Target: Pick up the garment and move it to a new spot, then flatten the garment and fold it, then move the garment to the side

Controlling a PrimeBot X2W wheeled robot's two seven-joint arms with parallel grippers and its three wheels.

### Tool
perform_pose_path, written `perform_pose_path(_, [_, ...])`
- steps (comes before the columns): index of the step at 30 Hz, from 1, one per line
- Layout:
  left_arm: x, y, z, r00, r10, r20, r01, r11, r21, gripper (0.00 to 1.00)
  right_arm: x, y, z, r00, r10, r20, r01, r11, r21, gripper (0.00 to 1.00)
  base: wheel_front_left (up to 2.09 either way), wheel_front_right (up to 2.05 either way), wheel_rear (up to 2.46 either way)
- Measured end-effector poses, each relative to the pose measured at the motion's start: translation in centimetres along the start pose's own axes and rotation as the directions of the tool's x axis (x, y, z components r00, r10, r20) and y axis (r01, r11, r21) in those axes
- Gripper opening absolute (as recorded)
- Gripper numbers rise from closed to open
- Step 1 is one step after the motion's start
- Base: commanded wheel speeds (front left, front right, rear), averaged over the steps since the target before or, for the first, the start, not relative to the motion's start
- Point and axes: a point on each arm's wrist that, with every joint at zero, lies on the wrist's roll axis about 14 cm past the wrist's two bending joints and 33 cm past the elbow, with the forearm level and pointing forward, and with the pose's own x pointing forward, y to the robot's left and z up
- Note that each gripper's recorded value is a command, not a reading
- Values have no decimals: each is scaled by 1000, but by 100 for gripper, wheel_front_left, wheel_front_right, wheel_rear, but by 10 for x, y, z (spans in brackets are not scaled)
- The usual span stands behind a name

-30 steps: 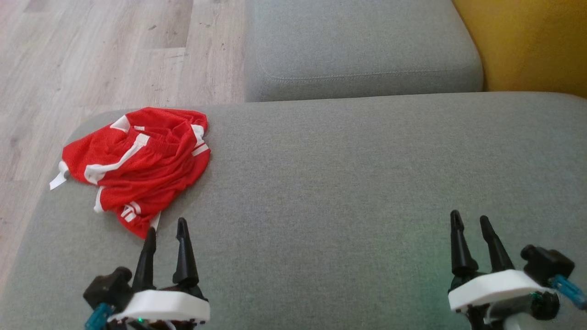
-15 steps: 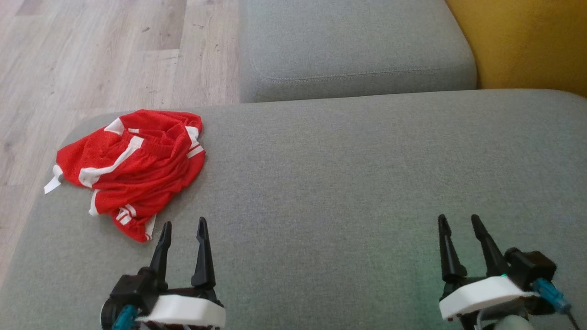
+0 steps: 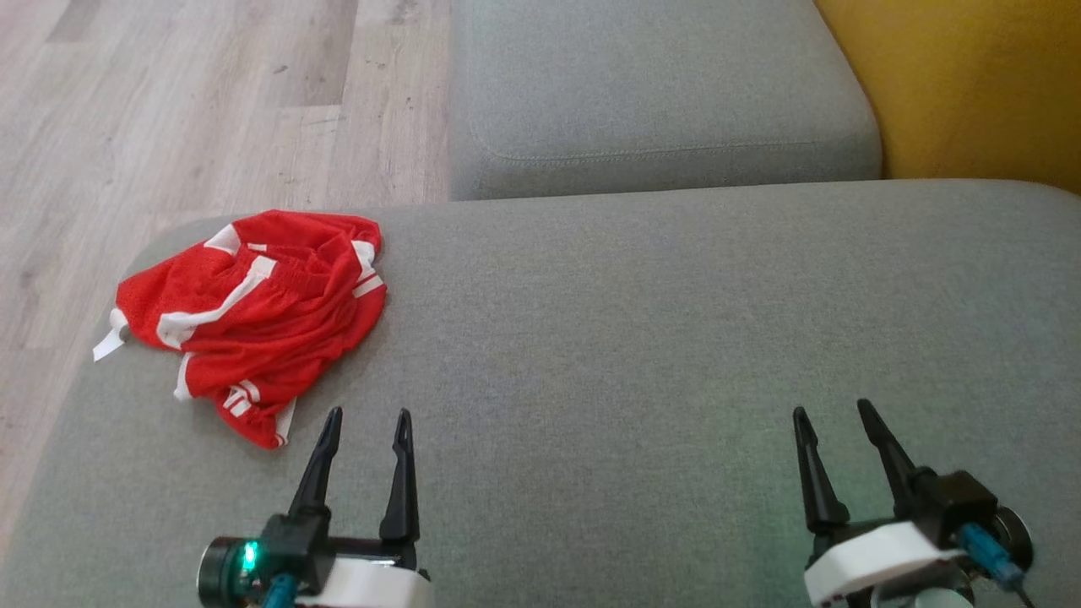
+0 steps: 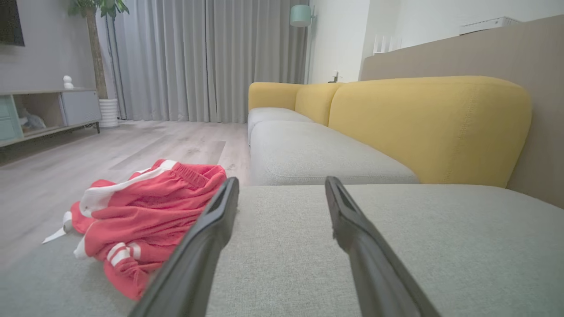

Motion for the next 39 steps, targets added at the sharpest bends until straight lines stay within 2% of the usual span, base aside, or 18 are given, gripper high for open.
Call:
perform_pose_path(4, [-1,2,1,1000,15,10,-16,999,42,100,-4,-4,0,1000,-8,7,8,999,-38,100,0,0,0])
perform_pose_path(15, [-8,5,-11,999,29,-24,-28,999,46,100,-7,-16,0,999,-44,10,44,998,-43,100,0,0,0])
perform_pose_path(24, [-9,8,-11,999,44,-24,-43,998,46,100,-7,-14,-3,999,-35,-1,35,998,-60,100,0,0,0])
perform_pose_path(31, [-11,13,-10,997,69,-23,-68,997,39,100,-8,-9,-8,1000,-18,-20,16,997,-76,100,0,0,0])
perform_pose_path(39, [-23,37,-8,987,162,-13,-161,986,48,100,8,12,-9,998,57,-29,-59,995,-82,100,0,0,0])
